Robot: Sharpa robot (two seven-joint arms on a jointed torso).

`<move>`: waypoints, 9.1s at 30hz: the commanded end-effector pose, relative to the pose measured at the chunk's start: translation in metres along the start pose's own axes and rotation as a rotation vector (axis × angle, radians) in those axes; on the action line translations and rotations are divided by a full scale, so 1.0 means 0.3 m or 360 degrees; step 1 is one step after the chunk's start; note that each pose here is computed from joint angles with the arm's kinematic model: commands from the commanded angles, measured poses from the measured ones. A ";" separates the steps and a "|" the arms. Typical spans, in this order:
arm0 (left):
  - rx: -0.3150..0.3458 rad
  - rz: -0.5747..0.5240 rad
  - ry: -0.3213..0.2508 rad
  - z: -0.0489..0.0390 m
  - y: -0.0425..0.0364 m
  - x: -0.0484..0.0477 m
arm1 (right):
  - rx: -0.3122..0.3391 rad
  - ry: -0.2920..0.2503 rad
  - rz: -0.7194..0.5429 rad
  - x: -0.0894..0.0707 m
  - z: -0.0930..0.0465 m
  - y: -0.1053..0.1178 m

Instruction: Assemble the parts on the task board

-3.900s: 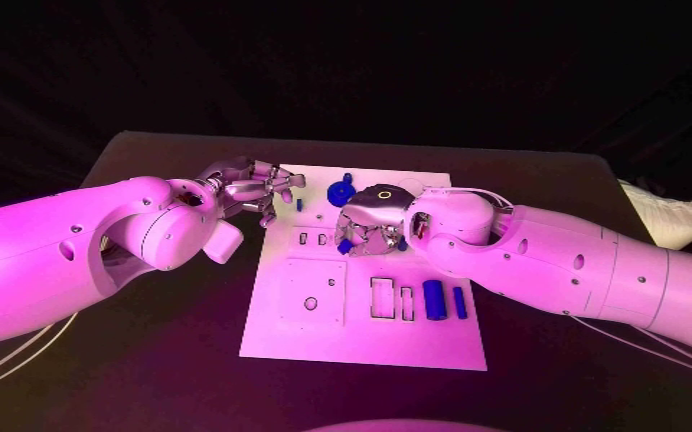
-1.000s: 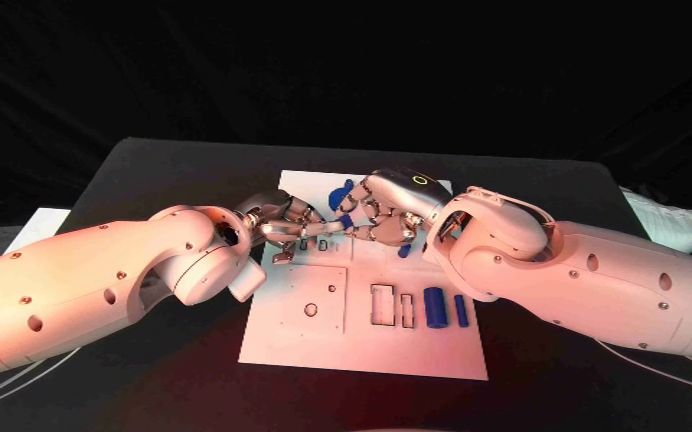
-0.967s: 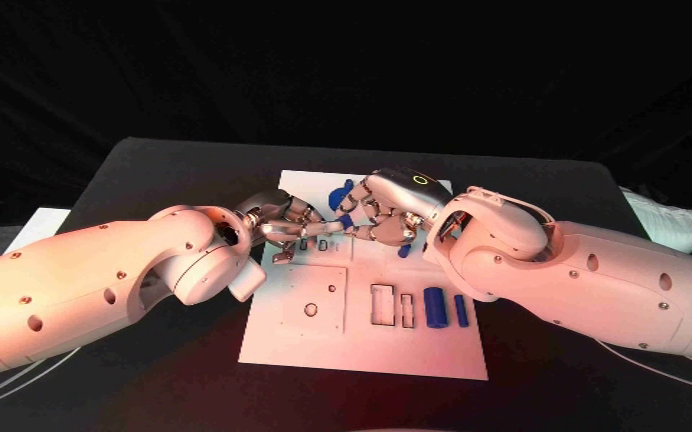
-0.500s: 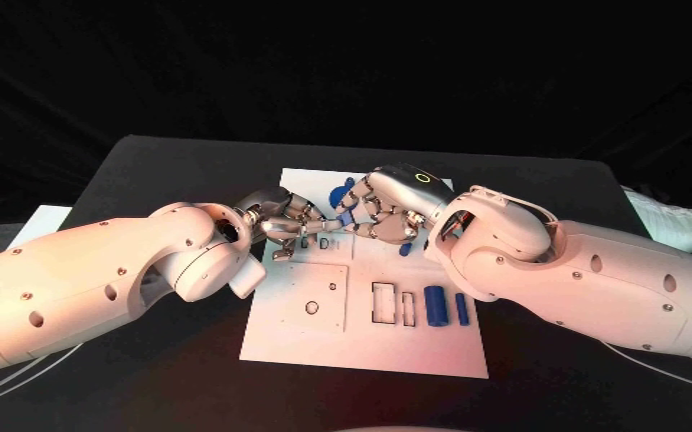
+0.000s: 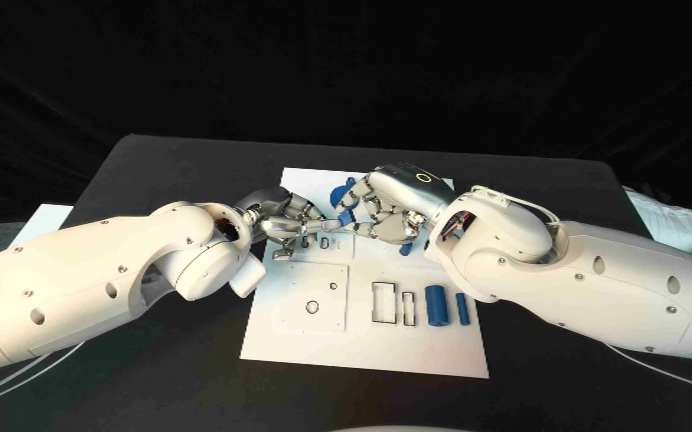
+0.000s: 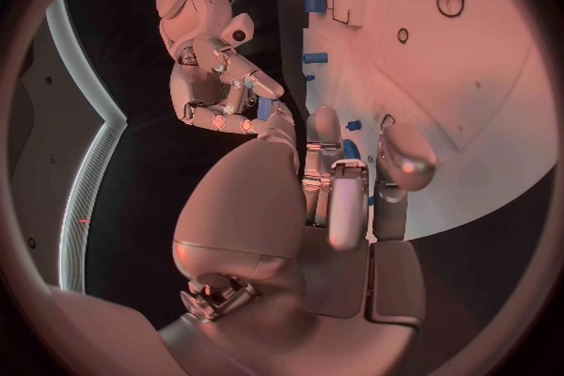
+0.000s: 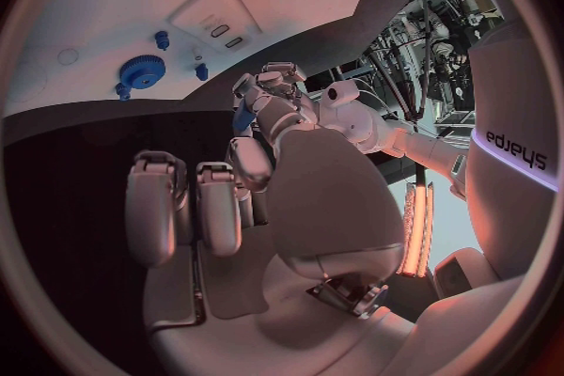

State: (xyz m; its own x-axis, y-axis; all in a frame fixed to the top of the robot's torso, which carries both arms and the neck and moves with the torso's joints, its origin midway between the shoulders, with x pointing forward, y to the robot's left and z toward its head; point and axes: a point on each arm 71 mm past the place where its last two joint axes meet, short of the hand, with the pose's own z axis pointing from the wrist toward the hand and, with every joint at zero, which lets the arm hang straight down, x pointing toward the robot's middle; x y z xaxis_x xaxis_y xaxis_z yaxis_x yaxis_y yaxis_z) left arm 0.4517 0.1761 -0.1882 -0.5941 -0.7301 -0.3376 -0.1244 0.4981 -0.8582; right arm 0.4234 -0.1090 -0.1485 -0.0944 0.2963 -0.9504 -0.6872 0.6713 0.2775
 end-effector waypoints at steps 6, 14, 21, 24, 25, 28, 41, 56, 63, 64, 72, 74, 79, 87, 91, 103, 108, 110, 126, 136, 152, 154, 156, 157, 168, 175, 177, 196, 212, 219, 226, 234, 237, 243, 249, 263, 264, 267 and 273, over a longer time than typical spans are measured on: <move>-0.0021 -0.0026 -0.0013 0.000 0.004 -0.002 | -0.0041 -0.0005 -0.0016 -0.001 0.001 0.024; -0.0023 -0.0027 -0.0015 0.000 0.004 -0.002 | -0.0044 0.0008 -0.0023 0.002 0.002 0.028; -0.0024 -0.0029 -0.0018 0.000 0.004 -0.002 | -0.0047 0.0019 -0.0028 0.005 0.006 0.032; -0.0025 -0.0030 -0.0021 0.000 0.004 -0.003 | -0.0045 0.0022 -0.0031 0.006 0.006 0.031; -0.0026 -0.0030 -0.0022 -0.001 0.005 -0.004 | -0.0044 0.0024 -0.0032 0.007 0.007 0.030; -0.0028 -0.0030 -0.0024 -0.001 0.005 -0.005 | -0.0039 0.0028 -0.0037 0.008 0.007 0.027; -0.0054 -0.0037 -0.0084 -0.013 0.031 -0.049 | 0.0025 0.0090 -0.0115 0.023 0.018 0.007; -0.0093 -0.0117 -0.0249 -0.076 0.096 -0.174 | 0.0091 0.0252 -0.0313 0.090 0.067 -0.007; -0.0076 -0.0199 -0.0342 -0.111 0.106 -0.222 | 0.0110 0.0339 -0.0422 0.123 0.092 0.005; -0.0074 -0.0206 -0.0349 -0.114 0.107 -0.225 | 0.0113 0.0347 -0.0434 0.125 0.094 0.006; -0.0010 -0.0293 -0.0428 -0.141 0.094 -0.254 | 0.0133 0.0430 -0.0538 0.144 0.123 0.017; 0.0003 -0.0322 -0.0464 -0.147 0.091 -0.265 | 0.0137 0.0444 -0.0559 0.147 0.130 0.020; 0.0020 -0.0367 -0.0515 -0.157 0.085 -0.277 | 0.0144 0.0476 -0.0604 0.155 0.145 0.029; 0.0033 -0.0382 -0.0513 -0.158 0.076 -0.269 | 0.0136 0.0499 -0.0620 0.173 0.162 0.036; 0.0034 -0.0383 -0.0507 -0.157 0.073 -0.265 | 0.0132 0.0504 -0.0622 0.180 0.169 0.038; 0.0031 -0.0383 -0.0486 -0.151 0.071 -0.259 | 0.0124 0.0511 -0.0615 0.192 0.176 0.041; 0.0028 -0.0383 -0.0477 -0.149 0.070 -0.257 | 0.0126 0.0523 -0.0606 0.196 0.177 0.039; 0.0027 -0.0383 -0.0476 -0.149 0.070 -0.256 | 0.0127 0.0528 -0.0605 0.197 0.176 0.039; 0.0032 -0.0383 -0.0453 -0.144 0.066 -0.248 | 0.0151 0.0569 -0.0614 0.210 0.178 0.035; 0.0033 -0.0382 -0.0445 -0.142 0.065 -0.246 | 0.0167 0.0545 -0.0612 0.211 0.178 0.032; 0.0032 -0.0386 -0.0438 -0.139 0.065 -0.245 | 0.0170 0.0529 -0.0606 0.210 0.176 0.032; 0.0031 -0.0386 -0.0437 -0.139 0.065 -0.245 | 0.0169 0.0527 -0.0605 0.210 0.176 0.032; 0.0031 -0.0387 -0.0436 -0.139 0.065 -0.244 | 0.0170 0.0524 -0.0604 0.209 0.177 0.032; 0.0031 -0.0387 -0.0436 -0.138 0.065 -0.244 | 0.0171 0.0522 -0.0604 0.209 0.176 0.032; 0.0023 -0.0387 -0.0429 -0.137 0.067 -0.245 | 0.0166 0.0406 -0.0581 0.195 0.178 0.040; 0.0020 -0.0387 -0.0431 -0.136 0.069 -0.248 | 0.0120 0.0295 -0.0547 0.183 0.170 0.061; 0.0019 -0.0387 -0.0432 -0.136 0.069 -0.248 | 0.0111 0.0279 -0.0540 0.180 0.167 0.065; -0.0173 -0.0079 -0.0059 -0.116 0.065 -0.176 | 0.0026 -0.0151 0.0320 -0.033 0.001 -0.047; -0.0532 0.0869 0.0250 0.033 -0.038 -0.124 | 0.0498 -0.0383 0.0937 -0.158 -0.166 -0.309; -0.0597 0.0983 0.0265 0.100 -0.077 -0.117 | 0.0545 -0.0382 0.0946 -0.160 -0.181 -0.339; -0.0617 0.0989 0.0252 0.150 -0.109 -0.107 | 0.0549 -0.0334 0.0909 -0.154 -0.181 -0.343; -0.0632 0.1013 0.0242 0.205 -0.134 -0.078 | 0.0540 -0.0295 0.0846 -0.149 -0.175 -0.337; -0.0644 0.1028 0.0245 0.218 -0.137 -0.071 | 0.0543 -0.0294 0.0842 -0.148 -0.174 -0.337; -0.0675 0.1049 0.0260 0.243 -0.133 -0.061 | 0.0551 -0.0295 0.0837 -0.147 -0.173 -0.340; -0.0690 0.1047 0.0266 0.257 -0.125 -0.055 | 0.0551 -0.0294 0.0837 -0.146 -0.171 -0.339; -0.0696 0.1045 0.0297 0.263 -0.116 -0.042 | 0.0546 -0.0299 0.0837 -0.138 -0.163 -0.336; -0.0697 0.1046 0.0304 0.263 -0.116 -0.040 | 0.0545 -0.0299 0.0837 -0.138 -0.162 -0.336; -0.0697 0.1047 0.0318 0.264 -0.116 -0.036 | 0.0544 -0.0300 0.0838 -0.136 -0.161 -0.335; -0.0702 0.1050 0.0335 0.266 -0.114 -0.031 | 0.0543 -0.0298 0.0836 -0.134 -0.160 -0.334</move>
State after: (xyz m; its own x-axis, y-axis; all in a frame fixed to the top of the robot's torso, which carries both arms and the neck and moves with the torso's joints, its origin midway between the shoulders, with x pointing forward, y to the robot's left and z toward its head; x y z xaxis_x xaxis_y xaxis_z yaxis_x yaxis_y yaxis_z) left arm 0.5265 0.1301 -0.1850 -0.7690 -0.1612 -0.6186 0.0158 0.9626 -0.2704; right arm 0.4619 -0.2217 -0.1448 -0.2061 0.7445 -0.6350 -0.3040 0.5681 0.7648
